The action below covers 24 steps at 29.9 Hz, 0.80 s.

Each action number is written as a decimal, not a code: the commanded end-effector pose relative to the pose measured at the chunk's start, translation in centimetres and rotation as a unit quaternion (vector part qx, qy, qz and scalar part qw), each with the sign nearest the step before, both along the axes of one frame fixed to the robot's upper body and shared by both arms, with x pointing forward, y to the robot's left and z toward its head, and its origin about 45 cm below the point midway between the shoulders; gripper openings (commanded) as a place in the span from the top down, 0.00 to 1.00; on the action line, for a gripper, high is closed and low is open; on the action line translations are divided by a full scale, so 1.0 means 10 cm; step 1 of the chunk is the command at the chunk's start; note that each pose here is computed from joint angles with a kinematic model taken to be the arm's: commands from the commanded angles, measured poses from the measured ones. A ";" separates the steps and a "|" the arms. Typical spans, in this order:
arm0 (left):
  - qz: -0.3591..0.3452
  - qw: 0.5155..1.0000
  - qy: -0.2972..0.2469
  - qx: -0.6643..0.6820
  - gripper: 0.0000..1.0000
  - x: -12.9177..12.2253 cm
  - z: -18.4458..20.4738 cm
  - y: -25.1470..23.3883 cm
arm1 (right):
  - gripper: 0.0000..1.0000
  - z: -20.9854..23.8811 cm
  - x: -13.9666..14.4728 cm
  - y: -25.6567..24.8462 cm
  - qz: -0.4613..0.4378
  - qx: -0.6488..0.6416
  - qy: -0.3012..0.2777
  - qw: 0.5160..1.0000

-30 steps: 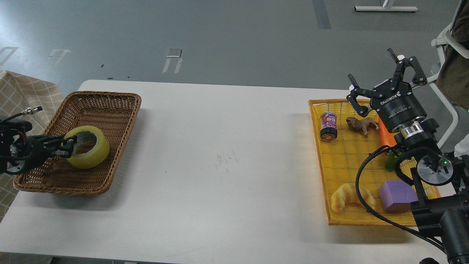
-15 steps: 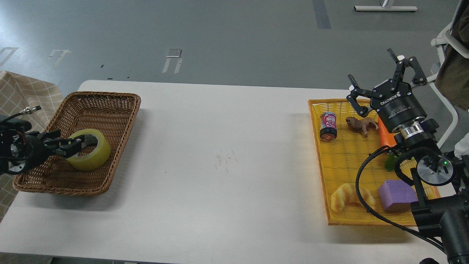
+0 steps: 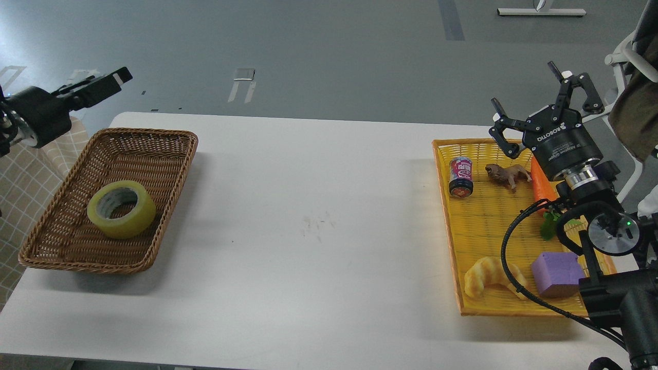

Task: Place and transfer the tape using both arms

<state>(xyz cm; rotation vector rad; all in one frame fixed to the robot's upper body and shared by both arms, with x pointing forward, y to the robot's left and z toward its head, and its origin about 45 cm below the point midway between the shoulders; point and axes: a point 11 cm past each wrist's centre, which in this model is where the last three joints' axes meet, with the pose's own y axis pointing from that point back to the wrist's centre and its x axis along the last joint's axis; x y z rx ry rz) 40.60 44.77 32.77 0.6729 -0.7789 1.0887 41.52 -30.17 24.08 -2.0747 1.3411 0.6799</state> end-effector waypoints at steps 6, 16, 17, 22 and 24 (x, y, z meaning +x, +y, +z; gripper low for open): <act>-0.040 0.947 0.007 -0.319 0.02 0.29 0.31 -0.53 | 0.00 0.25 0.11 -0.03 0.002 -0.010 -0.026 1.000; -0.146 0.844 0.013 -0.516 0.02 0.40 0.58 -1.18 | 0.00 0.67 0.30 -0.05 0.005 -0.026 -0.065 0.998; -0.158 0.834 0.012 -0.528 0.02 0.40 0.59 -1.28 | 0.00 0.72 0.31 -0.03 0.006 -0.027 -0.071 0.997; -0.184 0.795 0.022 -0.578 0.02 0.35 0.55 -1.53 | 0.00 0.81 0.36 -0.01 0.008 -0.027 -0.079 0.996; -0.188 0.774 0.027 -0.605 0.02 0.34 0.52 -1.61 | 0.00 0.86 0.38 0.01 0.009 -0.028 -0.083 0.996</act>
